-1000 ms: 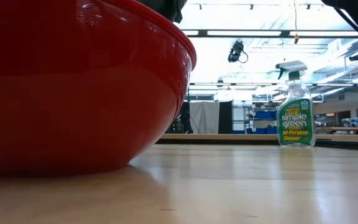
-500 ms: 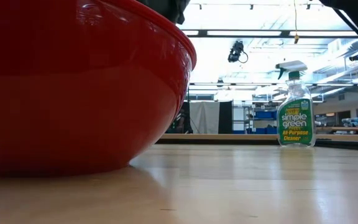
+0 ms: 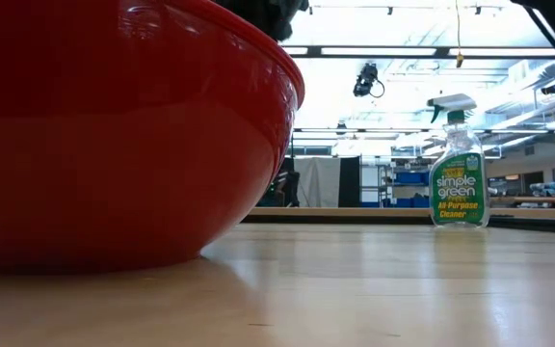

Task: Nest bowls inside each other
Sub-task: Stack the extra small pink bowl on top of the small blue bowl

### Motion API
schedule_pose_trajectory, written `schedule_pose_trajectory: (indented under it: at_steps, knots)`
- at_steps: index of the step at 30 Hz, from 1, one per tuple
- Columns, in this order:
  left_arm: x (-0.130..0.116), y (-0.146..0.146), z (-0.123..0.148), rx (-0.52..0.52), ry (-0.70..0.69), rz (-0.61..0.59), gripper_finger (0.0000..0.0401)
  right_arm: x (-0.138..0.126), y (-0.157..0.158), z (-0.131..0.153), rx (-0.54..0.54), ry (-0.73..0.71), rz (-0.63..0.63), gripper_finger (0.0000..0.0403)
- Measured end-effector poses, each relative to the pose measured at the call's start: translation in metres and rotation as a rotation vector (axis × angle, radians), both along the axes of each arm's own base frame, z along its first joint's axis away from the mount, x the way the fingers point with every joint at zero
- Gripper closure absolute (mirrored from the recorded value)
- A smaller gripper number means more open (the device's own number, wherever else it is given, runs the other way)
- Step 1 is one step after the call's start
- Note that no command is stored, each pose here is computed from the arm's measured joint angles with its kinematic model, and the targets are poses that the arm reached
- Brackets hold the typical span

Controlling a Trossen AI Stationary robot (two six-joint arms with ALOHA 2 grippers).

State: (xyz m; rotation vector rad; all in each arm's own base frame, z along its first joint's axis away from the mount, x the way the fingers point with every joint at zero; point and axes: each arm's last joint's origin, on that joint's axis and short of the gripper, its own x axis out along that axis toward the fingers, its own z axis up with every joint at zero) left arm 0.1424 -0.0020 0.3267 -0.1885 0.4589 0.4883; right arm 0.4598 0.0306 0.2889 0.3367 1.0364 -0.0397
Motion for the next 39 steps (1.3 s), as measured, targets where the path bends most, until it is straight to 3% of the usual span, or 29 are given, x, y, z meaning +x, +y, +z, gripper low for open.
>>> schedule_pose_trajectory:
  at_steps: [4,10,14,16,22,25,29,35,39]
  knots:
    - [0.0,0.0,0.0,0.0,0.0,0.001,0.0142,0.0,0.002,0.007,-0.09,-0.056,0.122,0.027]
    - [0.0,0.0,0.0,0.003,-0.005,0.006,0.0142,0.013,0.026,-0.017,-0.161,-0.099,0.407,0.027]
    - [0.001,0.0,0.002,0.004,-0.028,0.012,0.0142,0.02,0.034,-0.032,-0.2,-0.111,0.487,0.027]
    - [0.002,0.0,0.003,0.003,-0.04,0.013,0.0142,0.024,0.035,-0.034,-0.227,-0.127,0.484,0.027]
    - [0.003,0.0,0.006,-0.015,-0.076,0.021,0.0142,0.032,0.034,-0.077,-0.212,-0.002,0.49,0.027]
    - [0.003,0.0,0.005,-0.018,-0.075,0.023,0.0142,0.031,0.035,-0.081,-0.195,0.025,0.474,0.027]
    - [0.003,0.0,0.006,-0.034,-0.085,0.031,0.0142,0.028,0.034,-0.066,-0.173,0.002,0.414,0.027]
    - [0.003,0.0,0.006,-0.042,-0.089,0.034,0.0142,0.017,0.03,-0.027,-0.227,-0.075,0.345,0.027]
    - [0.002,-0.001,0.006,-0.064,-0.091,0.002,0.0142,0.006,0.024,-0.007,-0.226,-0.056,0.2,0.027]
